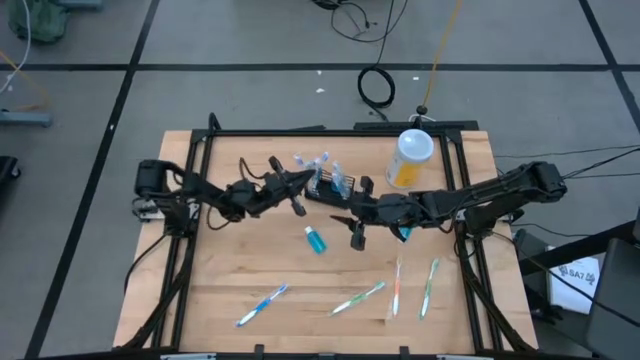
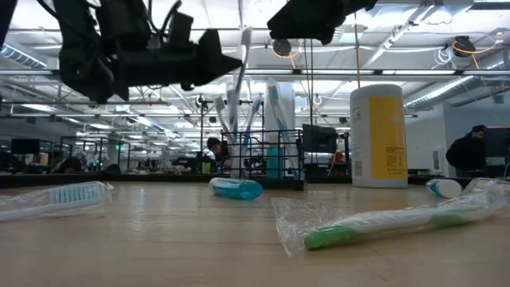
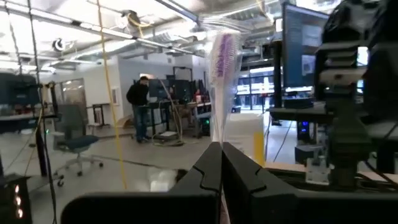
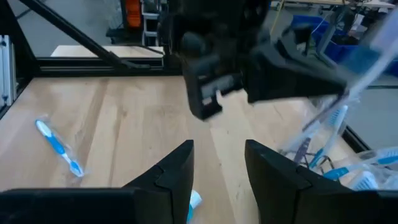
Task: Pick & Place toothbrushing station
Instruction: Put the purple toothbrush into the black wire organizer, then put the blue mouthwash into the black wire organizer
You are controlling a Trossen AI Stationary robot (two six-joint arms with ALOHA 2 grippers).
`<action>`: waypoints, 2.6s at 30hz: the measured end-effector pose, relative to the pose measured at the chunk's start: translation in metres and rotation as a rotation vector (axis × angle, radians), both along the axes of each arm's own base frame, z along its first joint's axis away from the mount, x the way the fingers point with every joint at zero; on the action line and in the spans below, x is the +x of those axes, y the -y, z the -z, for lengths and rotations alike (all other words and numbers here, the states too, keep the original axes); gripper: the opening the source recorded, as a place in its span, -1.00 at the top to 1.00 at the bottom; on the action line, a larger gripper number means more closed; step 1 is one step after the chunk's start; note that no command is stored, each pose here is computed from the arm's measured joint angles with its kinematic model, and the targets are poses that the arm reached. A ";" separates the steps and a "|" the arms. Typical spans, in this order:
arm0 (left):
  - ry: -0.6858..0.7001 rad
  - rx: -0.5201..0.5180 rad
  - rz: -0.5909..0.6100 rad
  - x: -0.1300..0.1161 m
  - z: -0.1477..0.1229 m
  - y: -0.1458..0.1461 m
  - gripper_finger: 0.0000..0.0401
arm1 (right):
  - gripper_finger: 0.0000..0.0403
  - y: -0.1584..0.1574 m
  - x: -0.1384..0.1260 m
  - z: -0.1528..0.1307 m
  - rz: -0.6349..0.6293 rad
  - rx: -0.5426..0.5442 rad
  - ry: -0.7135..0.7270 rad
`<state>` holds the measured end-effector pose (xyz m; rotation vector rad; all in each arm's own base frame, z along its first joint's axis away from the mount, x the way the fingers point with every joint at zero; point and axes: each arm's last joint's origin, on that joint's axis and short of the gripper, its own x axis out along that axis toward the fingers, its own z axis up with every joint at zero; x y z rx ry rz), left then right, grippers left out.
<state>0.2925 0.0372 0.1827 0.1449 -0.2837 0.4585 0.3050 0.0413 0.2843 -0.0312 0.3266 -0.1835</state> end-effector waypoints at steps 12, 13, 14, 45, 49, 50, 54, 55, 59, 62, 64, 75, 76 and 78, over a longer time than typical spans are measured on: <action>-0.037 -0.038 -0.039 0.002 0.016 -0.014 0.99 | 0.33 0.005 0.001 0.000 0.019 0.010 0.003; -0.045 -0.042 -0.037 0.003 0.017 -0.014 0.99 | 0.33 0.005 0.001 0.000 0.019 0.010 0.004; -0.058 -0.044 -0.035 0.003 0.018 -0.013 0.99 | 0.33 0.005 0.001 0.000 0.020 0.010 0.003; -0.356 -0.075 -0.245 0.005 0.045 0.008 0.95 | 0.35 0.004 0.001 0.000 0.014 0.011 0.002; -0.355 -0.121 -0.247 0.004 0.048 0.005 0.91 | 0.34 0.004 0.001 0.000 0.014 0.011 0.002; -0.352 -0.125 -0.247 0.004 0.048 0.005 0.91 | 0.35 0.004 0.001 0.000 0.014 0.011 0.002; -0.352 -0.123 -0.248 0.004 0.048 0.005 0.96 | 0.34 0.004 0.001 0.000 0.014 0.011 0.002; -0.352 -0.124 -0.247 0.004 0.048 0.005 0.98 | 0.34 0.004 0.001 0.000 0.014 0.011 0.002; -0.370 -0.121 -0.248 0.004 0.049 0.005 0.96 | 0.34 0.004 0.001 0.000 0.014 0.011 0.002; -0.401 -0.090 -0.252 0.004 0.050 0.005 0.89 | 0.34 0.004 0.001 0.000 0.014 0.011 0.002; -0.408 -0.095 -0.252 0.004 0.051 0.005 0.84 | 0.34 0.004 0.001 0.000 0.014 0.011 0.002; -0.390 -0.093 -0.292 0.002 0.044 0.016 0.44 | 0.34 0.004 0.001 0.000 0.014 0.011 0.000; -0.380 -0.092 -0.309 0.002 0.041 0.018 0.40 | 0.34 0.004 0.001 0.000 0.014 0.011 0.000; -0.360 -0.089 -0.350 0.000 0.033 0.022 0.33 | 0.34 0.004 0.001 0.000 0.014 0.011 -0.001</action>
